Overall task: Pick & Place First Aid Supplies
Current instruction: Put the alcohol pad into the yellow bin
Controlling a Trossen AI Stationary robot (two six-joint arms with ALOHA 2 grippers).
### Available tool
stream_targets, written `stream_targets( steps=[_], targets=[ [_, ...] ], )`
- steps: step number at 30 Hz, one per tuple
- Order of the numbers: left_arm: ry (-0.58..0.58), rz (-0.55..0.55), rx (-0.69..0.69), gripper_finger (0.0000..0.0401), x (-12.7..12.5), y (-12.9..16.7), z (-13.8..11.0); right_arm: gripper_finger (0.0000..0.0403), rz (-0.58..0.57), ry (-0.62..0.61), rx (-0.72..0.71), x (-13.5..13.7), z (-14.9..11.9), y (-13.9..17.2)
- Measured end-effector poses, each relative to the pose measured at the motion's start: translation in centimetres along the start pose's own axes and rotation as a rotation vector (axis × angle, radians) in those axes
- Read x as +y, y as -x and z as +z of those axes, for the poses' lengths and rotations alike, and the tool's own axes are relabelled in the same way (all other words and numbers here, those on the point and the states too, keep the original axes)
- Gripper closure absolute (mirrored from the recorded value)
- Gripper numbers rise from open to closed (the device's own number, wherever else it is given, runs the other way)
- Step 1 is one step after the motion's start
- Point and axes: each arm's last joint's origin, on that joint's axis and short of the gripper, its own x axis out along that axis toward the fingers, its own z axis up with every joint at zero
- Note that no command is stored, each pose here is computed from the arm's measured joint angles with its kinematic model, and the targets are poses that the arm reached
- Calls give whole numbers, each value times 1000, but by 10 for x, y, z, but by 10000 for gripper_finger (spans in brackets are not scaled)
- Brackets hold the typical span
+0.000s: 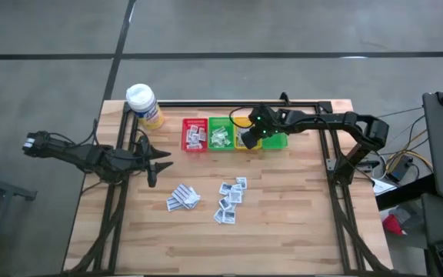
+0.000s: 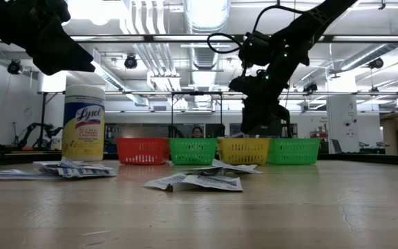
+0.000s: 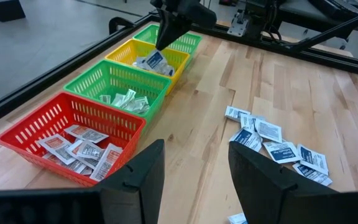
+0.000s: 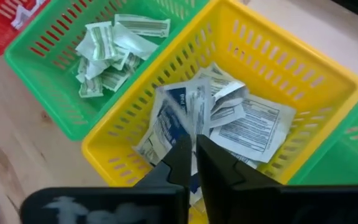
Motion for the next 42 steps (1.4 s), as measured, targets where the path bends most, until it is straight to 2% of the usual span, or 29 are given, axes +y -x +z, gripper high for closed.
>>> stream_targets(
  steps=[11, 17, 20, 24, 28, 32, 36, 42],
  targets=[
    [0, 0, 0, 229, 0, 0, 0, 294, 26, 37, 4, 1, 1, 5],
    [0, 0, 0, 229, 0, 0, 0, 282, 214, 83, 82, 21, -9, 31],
    [0, 0, 1, 229, 0, 0, 0, 282, 320, 164, 100, 45, -21, 45],
    [-3, 1, 5, 229, 0, -1, 0, 282, 417, 340, 116, 80, -45, 59],
    [-7, 4, 12, 229, -1, -2, -1, 282, 493, 509, 147, 109, -73, 67],
    [-11, 7, 20, 229, -1, -3, -2, 282, 539, 694, 152, 127, -94, 68],
    [-15, 9, 25, 229, -2, -4, -2, 282, 555, 732, 154, 136, -102, 60],
    [-11, 11, 30, 229, -2, -5, -2, 282, 520, 755, 213, 138, -110, 40]
  ],
)
